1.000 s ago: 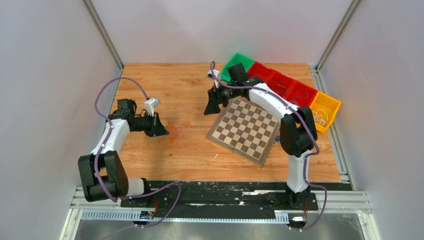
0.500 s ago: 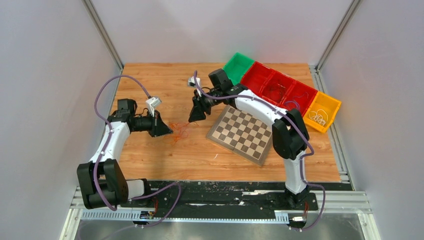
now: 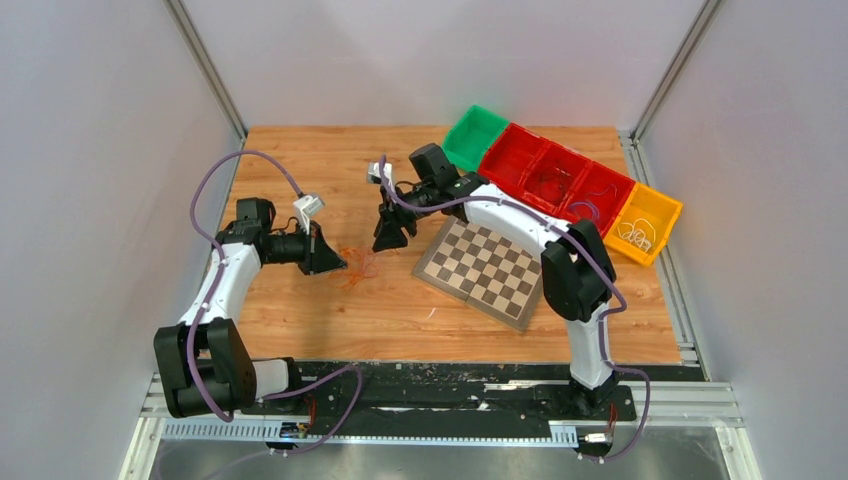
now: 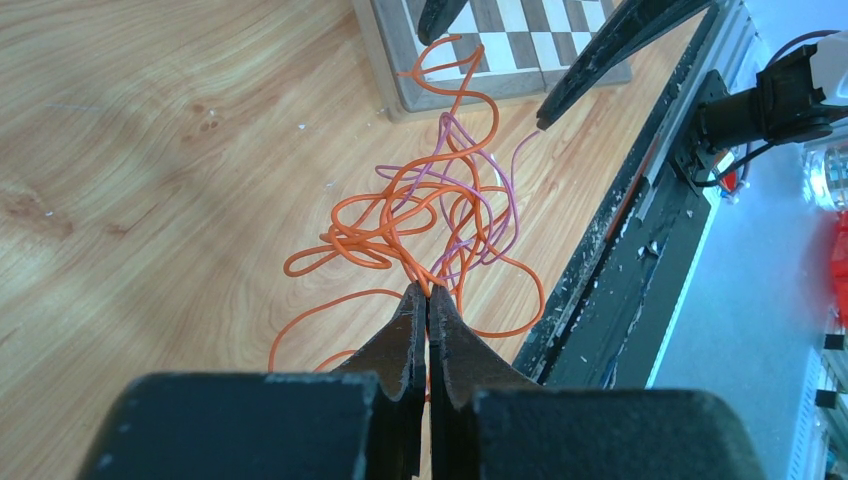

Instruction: Untangle the cables

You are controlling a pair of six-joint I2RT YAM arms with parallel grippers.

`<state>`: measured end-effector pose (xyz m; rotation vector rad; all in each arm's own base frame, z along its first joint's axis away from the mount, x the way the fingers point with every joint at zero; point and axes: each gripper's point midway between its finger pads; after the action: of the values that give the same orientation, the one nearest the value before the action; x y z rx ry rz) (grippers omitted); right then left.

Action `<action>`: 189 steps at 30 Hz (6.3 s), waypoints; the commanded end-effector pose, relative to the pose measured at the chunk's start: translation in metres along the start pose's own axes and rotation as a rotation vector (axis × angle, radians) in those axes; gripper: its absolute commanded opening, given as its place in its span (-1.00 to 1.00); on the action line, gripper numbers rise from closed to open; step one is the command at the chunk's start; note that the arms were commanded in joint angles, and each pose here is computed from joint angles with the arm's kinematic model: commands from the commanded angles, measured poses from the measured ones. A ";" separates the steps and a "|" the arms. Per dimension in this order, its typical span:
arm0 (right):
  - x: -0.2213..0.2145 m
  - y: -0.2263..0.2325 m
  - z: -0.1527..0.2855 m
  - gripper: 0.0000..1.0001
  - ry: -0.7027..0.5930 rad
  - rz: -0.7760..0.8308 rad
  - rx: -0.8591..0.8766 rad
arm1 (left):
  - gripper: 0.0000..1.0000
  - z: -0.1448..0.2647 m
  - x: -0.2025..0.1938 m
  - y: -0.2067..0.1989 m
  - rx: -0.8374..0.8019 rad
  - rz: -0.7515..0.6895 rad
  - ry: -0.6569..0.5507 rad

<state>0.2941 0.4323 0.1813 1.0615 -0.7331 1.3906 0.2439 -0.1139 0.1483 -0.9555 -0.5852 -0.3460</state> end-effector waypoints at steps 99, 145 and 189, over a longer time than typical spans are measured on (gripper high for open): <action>0.058 0.029 0.133 -0.81 -0.071 0.076 -0.226 | -1.00 0.070 0.106 0.070 0.348 0.107 -0.160; 0.133 -0.021 0.125 -1.00 -0.399 -0.016 -0.193 | -1.00 0.060 0.151 -0.025 0.084 0.124 -0.403; 0.034 -0.301 0.311 -1.00 -0.366 0.140 -0.894 | 1.00 -0.018 0.109 -0.010 0.140 0.141 -0.163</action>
<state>0.6547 0.2219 0.2309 0.6174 -1.4092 0.7401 0.3273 -0.1381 0.2127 -0.8928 -0.6629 -0.0772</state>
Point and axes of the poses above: each gripper's point midway between its finger pads, its own z axis back along the fingers, its own y axis along the line the jaws close on, x = y × z, and after that the axes turned 11 degrees about z, right-handed
